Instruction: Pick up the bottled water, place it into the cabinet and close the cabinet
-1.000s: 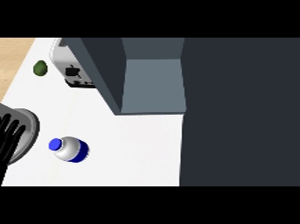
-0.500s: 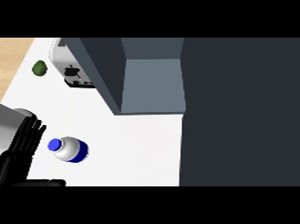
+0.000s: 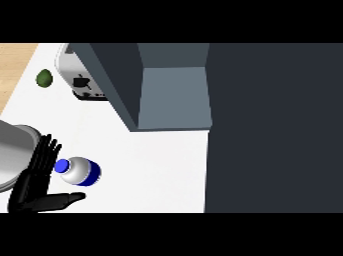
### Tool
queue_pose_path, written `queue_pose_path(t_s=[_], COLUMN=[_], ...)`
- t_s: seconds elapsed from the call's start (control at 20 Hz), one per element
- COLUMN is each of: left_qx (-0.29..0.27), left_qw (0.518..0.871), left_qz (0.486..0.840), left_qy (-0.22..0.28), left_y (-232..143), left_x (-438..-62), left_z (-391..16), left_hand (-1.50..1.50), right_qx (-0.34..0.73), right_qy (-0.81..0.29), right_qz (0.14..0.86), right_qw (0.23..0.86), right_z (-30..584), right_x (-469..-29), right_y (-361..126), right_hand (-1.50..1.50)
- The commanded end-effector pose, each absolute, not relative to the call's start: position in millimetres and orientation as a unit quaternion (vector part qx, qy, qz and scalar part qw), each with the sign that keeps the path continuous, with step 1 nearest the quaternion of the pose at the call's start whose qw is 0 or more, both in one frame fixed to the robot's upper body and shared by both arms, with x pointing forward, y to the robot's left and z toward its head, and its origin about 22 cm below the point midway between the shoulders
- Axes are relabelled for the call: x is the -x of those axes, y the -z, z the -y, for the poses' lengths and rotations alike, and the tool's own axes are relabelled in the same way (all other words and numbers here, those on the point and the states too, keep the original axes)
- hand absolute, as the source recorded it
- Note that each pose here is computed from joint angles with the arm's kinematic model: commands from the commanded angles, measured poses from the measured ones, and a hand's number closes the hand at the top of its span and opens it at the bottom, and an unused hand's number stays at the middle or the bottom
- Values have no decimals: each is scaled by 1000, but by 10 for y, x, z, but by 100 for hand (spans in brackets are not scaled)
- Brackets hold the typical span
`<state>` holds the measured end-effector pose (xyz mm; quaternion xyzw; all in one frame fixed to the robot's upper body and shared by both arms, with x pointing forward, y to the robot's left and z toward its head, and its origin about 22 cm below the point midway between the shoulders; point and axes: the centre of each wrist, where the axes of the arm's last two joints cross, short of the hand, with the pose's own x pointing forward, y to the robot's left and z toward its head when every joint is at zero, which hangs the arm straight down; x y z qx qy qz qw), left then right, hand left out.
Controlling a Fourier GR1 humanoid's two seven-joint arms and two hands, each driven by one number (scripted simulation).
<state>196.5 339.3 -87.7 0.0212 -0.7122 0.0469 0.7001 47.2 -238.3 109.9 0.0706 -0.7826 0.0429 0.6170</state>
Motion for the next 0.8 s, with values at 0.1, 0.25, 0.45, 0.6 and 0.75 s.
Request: queue_pose_path(t_s=[0.1,0.25,0.45,0.6,0.75], left_qx=[3,46,94,88,95], left_qw=[707,712,716,711,704], left_qz=[705,699,689,694,697], left_qy=[-55,-47,-65,-72,-99], left_y=[1261,1455,1528,1524,1696], left_x=[-2006,-1894,-1920,-2192,-2048], left_z=[-3282,-3306,-3361,-3190,-3052], left_hand=[-150,-150,-150,-150,-150], right_qx=[-75,-79,-79,-83,-79], right_qy=[-43,-40,-42,-34,-35], right_qz=[795,794,790,790,789], right_qw=[600,601,607,606,608], right_z=[2397,2414,2313,2358,2349], right_x=[-354,-400,-313,-225,-302], right_y=[-1411,-1372,-1388,-1438,-1327], right_hand=[-150,-150,-150,-150,-150])
